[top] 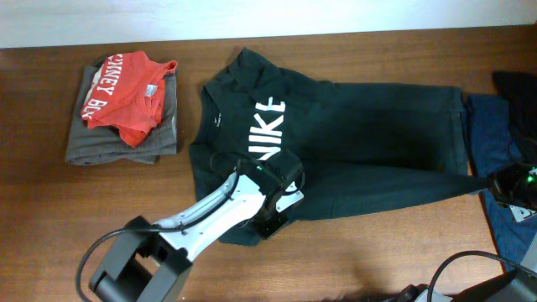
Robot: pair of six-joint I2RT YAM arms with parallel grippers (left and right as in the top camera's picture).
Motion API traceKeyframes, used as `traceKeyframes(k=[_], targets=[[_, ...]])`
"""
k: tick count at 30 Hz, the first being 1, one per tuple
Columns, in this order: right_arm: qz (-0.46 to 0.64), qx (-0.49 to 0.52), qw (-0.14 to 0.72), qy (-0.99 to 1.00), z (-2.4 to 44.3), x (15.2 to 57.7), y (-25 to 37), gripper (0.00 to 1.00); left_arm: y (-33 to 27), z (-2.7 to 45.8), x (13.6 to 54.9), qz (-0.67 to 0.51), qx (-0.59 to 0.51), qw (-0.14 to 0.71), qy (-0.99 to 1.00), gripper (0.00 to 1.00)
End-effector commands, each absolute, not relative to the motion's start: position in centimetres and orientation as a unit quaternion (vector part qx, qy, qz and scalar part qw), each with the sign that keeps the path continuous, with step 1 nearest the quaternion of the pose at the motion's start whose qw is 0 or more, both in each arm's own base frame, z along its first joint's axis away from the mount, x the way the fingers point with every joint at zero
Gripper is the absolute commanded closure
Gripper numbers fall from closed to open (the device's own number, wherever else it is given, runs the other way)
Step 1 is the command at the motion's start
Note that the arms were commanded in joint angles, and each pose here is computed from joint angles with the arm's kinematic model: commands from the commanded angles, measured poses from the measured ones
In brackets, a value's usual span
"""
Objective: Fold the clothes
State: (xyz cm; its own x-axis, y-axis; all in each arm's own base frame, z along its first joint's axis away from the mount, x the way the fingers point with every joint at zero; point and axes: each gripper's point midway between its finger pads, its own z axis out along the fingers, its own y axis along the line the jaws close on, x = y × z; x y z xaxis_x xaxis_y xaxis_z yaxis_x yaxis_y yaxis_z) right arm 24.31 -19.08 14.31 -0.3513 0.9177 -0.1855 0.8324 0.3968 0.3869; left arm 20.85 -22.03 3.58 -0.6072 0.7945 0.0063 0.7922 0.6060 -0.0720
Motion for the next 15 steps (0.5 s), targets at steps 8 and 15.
traceKeyframes(k=[8,15], targets=[[0.102,0.535,0.197,0.815,14.8,24.3,-19.6,0.96,-21.3,1.5,20.1,0.011,-0.463,0.082,-0.883,0.97],[0.103,0.535,0.196,0.816,14.8,24.3,-19.5,0.96,-21.3,6.9,15.9,0.072,-0.467,0.192,-0.860,1.00]])
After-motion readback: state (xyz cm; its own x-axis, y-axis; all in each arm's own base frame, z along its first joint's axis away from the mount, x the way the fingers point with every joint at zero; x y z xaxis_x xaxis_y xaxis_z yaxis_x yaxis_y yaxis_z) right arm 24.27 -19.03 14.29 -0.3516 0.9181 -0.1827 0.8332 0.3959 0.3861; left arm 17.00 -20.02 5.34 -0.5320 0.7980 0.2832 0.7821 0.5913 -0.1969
